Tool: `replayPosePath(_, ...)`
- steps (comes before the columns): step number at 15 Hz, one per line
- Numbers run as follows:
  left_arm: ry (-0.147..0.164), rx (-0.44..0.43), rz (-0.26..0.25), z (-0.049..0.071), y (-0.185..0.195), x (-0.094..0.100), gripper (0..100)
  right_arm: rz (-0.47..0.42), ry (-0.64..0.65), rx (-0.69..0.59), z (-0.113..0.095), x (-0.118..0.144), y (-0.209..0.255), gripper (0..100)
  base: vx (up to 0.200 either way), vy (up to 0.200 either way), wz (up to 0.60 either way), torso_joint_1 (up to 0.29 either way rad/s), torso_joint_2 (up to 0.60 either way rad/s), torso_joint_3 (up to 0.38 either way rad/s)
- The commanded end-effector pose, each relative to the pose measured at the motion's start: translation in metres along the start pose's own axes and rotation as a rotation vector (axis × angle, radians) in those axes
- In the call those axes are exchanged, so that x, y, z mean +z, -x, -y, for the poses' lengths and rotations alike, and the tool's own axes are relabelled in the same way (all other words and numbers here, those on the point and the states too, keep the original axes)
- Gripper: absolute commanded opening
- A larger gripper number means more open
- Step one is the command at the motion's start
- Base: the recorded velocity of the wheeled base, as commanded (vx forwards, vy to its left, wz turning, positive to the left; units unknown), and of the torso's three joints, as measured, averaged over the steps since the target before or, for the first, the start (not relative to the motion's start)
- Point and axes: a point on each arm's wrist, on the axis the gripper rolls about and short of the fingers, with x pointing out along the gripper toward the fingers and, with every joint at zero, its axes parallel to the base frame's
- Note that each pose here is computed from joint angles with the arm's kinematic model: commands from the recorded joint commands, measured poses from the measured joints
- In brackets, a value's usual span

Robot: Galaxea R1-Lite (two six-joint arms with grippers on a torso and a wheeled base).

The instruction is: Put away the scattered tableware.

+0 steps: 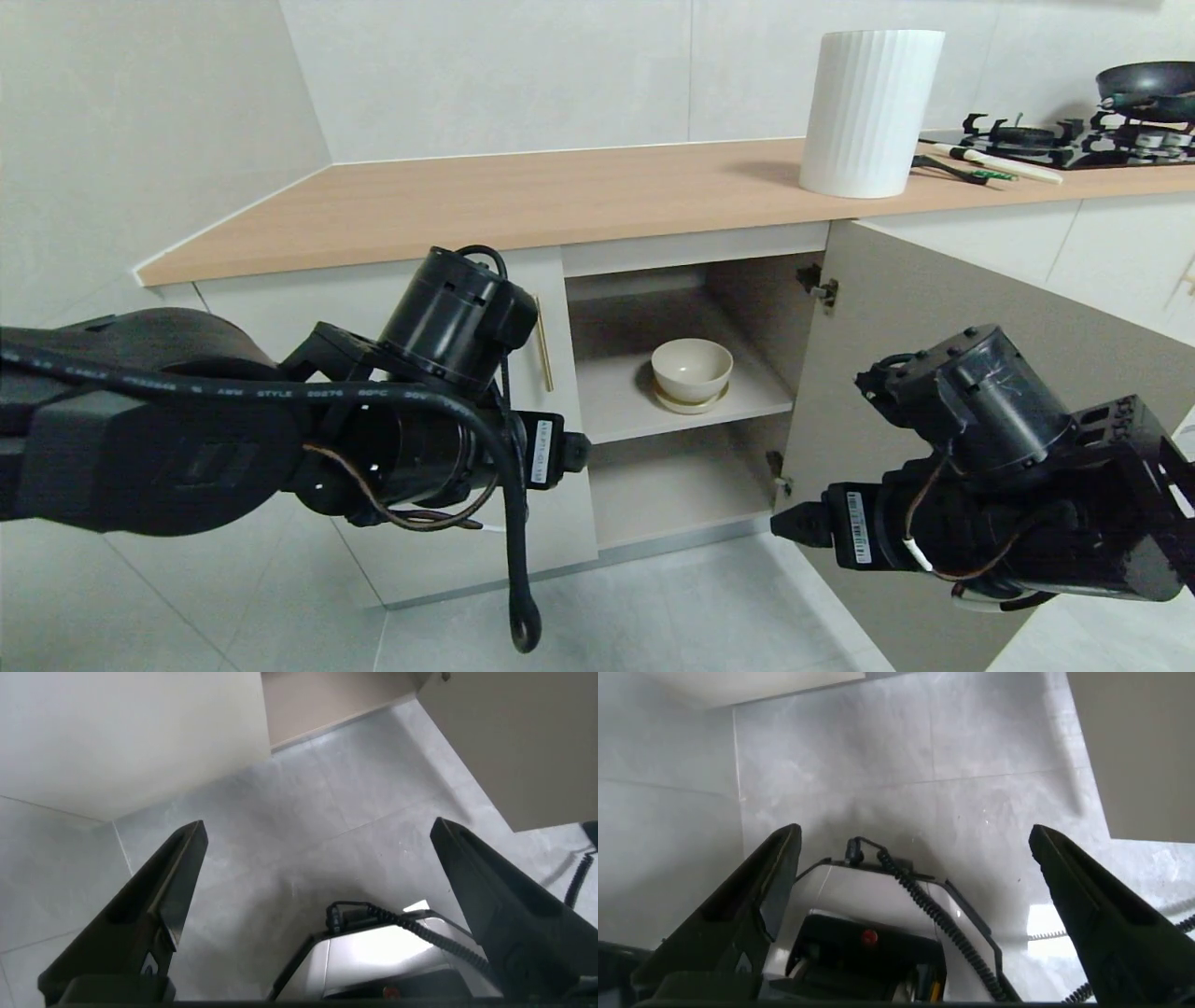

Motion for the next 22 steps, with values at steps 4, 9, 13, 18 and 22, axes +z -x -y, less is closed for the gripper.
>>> replayPosePath(4,0.000,0.003,0.000,0.000,-0.001,0.000,100,0.007,-0.002,0.005,0.000,0.001,0.003,100,0.000,0.000,0.00,0.000,0.00,0.000)
replayPosePath(9,-0.002,0.003,-0.001,0.000,-0.001,0.000,100,0.005,-0.001,0.003,0.000,0.000,0.002,100,0.000,-0.080,0.00,0.001,0.00,0.004)
replayPosePath(13,-0.002,0.003,0.000,0.000,-0.001,0.000,100,-0.001,0.001,-0.001,0.001,-0.001,0.001,100,0.000,-0.200,0.00,0.005,0.00,0.001)
replayPosePath(18,-0.001,0.002,0.001,0.000,0.000,0.000,100,-0.017,0.052,0.001,-0.002,-0.009,0.000,100,0.000,-0.080,0.00,0.001,0.00,0.002)
replayPosePath(22,0.000,0.001,0.004,0.000,0.001,0.001,100,-0.022,0.065,0.005,-0.004,-0.012,0.001,100,0.000,0.000,0.30,0.000,0.00,0.004)
